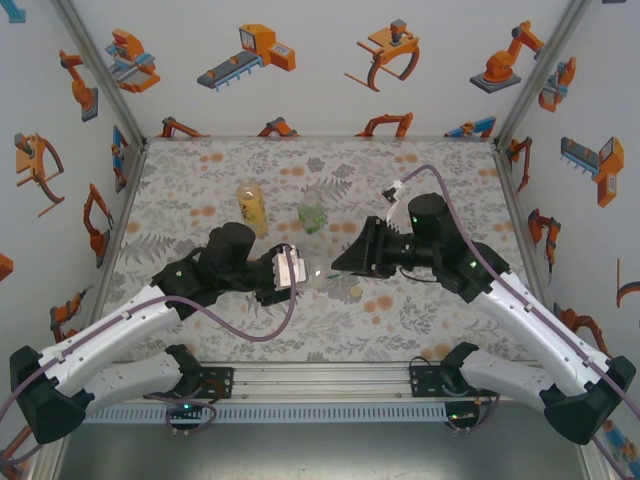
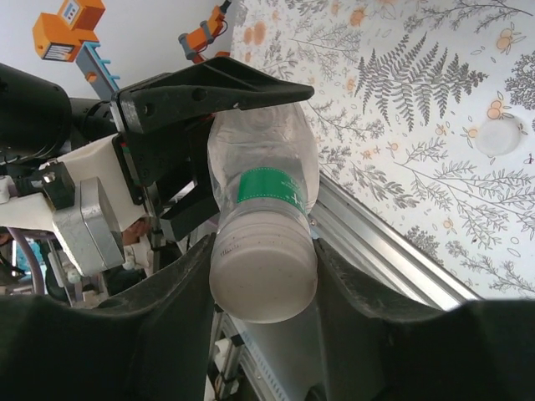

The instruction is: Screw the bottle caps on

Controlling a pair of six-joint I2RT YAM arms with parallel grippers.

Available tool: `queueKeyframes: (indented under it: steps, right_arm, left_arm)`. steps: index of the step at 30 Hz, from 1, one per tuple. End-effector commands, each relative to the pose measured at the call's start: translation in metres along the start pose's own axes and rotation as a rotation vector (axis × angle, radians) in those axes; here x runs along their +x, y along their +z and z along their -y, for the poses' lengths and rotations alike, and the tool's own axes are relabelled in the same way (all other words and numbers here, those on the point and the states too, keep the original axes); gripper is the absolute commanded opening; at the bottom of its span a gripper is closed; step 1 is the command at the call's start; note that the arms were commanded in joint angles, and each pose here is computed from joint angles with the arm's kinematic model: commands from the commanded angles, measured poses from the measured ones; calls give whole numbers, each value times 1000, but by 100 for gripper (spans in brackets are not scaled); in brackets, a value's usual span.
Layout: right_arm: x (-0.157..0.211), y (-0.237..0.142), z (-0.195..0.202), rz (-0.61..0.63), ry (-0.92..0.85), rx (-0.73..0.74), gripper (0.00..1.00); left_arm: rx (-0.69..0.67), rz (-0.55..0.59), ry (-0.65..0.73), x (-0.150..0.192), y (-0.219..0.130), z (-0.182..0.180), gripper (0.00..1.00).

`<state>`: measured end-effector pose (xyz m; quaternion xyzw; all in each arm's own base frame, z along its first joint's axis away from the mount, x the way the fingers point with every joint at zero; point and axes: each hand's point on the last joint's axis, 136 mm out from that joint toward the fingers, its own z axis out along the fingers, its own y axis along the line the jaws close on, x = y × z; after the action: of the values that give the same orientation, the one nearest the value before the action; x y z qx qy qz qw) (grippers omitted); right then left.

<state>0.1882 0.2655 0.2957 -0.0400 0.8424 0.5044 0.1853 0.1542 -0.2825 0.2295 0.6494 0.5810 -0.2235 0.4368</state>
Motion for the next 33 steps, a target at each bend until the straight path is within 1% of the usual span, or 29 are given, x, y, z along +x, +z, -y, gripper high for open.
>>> queueKeyframes:
  steps: [1,2,5,7,9,10,16,22,23,24,27,30,33]
  right_arm:
    - [-2,-4,-7,-3,42,-6,34]
    - [-2,-3,-5,-4,57,-3,30]
    - [-1,0,0,-9,108,3,15]
    - [-1,4,4,-18,166,-10,11]
    - [-1,8,7,-24,232,-36,2]
    - [-1,9,9,-28,265,-44,0]
    - [-4,11,16,-22,378,-84,0]
    - [-7,11,15,-11,363,-98,0]
    - [-6,11,14,-12,349,-96,2]
    - [-6,11,14,-15,332,-94,16]
    - [-8,11,14,-10,289,-80,38]
    - [-11,8,13,10,228,-63,52]
    - [-13,6,6,27,147,-72,60]
  left_arm:
    - [-23,33,7,-12,-4,-7,3]
    - [-24,33,7,-12,-4,-7,3]
    - [-27,35,9,-13,-5,-8,3]
    - [-29,35,9,-13,-5,-8,3]
    - [-27,35,9,-13,-5,-7,3]
    - [-28,36,10,-13,-5,-7,3]
    - [-31,39,11,-14,-7,-8,4]
    - [-30,38,9,-14,-6,-7,4]
    - [-29,37,9,-14,-6,-7,4]
    - [-30,38,10,-14,-6,-7,4]
    - [-27,35,8,-13,-5,-7,4]
    - [-25,36,5,-14,-5,-7,4]
    - [-22,47,3,-15,-6,-7,4]
